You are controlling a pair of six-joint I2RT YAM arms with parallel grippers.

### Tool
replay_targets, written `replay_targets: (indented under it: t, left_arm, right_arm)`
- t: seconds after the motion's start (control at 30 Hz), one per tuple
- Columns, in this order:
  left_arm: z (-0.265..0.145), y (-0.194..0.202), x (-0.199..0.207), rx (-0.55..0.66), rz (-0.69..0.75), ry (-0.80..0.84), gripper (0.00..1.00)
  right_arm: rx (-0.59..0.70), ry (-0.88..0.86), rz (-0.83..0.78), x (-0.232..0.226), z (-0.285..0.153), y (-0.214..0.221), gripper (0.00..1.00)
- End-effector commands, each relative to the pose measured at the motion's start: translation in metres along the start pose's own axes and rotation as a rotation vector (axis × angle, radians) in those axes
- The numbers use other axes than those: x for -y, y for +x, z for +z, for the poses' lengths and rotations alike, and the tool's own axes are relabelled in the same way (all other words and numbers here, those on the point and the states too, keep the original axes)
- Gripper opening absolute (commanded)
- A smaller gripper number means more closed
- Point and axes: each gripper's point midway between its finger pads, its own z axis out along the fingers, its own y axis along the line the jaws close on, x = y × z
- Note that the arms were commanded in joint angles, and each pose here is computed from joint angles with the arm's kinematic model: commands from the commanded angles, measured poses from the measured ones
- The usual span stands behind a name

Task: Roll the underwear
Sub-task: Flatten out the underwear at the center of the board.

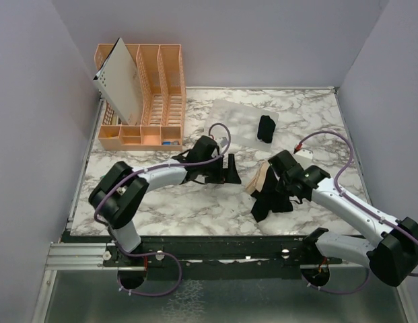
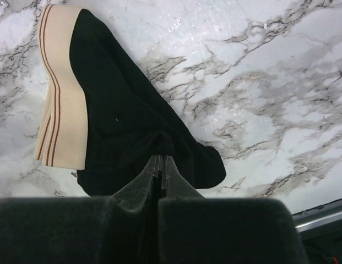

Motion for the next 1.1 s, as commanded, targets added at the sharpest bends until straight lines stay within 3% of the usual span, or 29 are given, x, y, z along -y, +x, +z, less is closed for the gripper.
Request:
replay_targets:
  t: [0.0, 0.07, 0.33, 0.53, 0.67, 0.87, 1.07]
  left_arm:
    - [0.037, 0.005, 0.016, -0.035, 0.052, 0.043, 0.82]
    - [0.049, 0.014, 0.019, -0.072, 0.076, 0.051, 0.74]
    - [0.077, 0.038, 0.017, -0.143, 0.11, 0.047, 0.61]
    - [0.089, 0.052, 0.013, -0.182, 0.11, 0.042, 0.4]
    - [0.092, 0.054, 0.01, -0.168, 0.091, 0.044, 0.19]
    - [0.093, 0.052, 0.023, -0.137, 0.072, 0.125, 0.0]
    - [0.088, 0.048, 0.031, -0.12, 0.064, 0.151, 0.0]
  right_arm:
    - [0.023, -0.014, -0.003, -0.004, 0.001, -0.01, 0.0]
    - [0.023, -0.014, -0.009, -0.003, 0.001, -0.01, 0.0]
    - [0.042, -0.012, -0.017, -0.001, -0.002, -0.017, 0.01]
    - [0.038, -0.043, -0.026, -0.006, -0.003, -0.017, 0.01]
    - [0.013, -0.201, -0.088, -0.035, -0.008, -0.015, 0.16]
    - [0.007, -0.469, -0.172, -0.08, -0.026, -0.016, 0.5]
    - [-0.011, -0.532, -0.25, -0.099, -0.016, -0.01, 0.51]
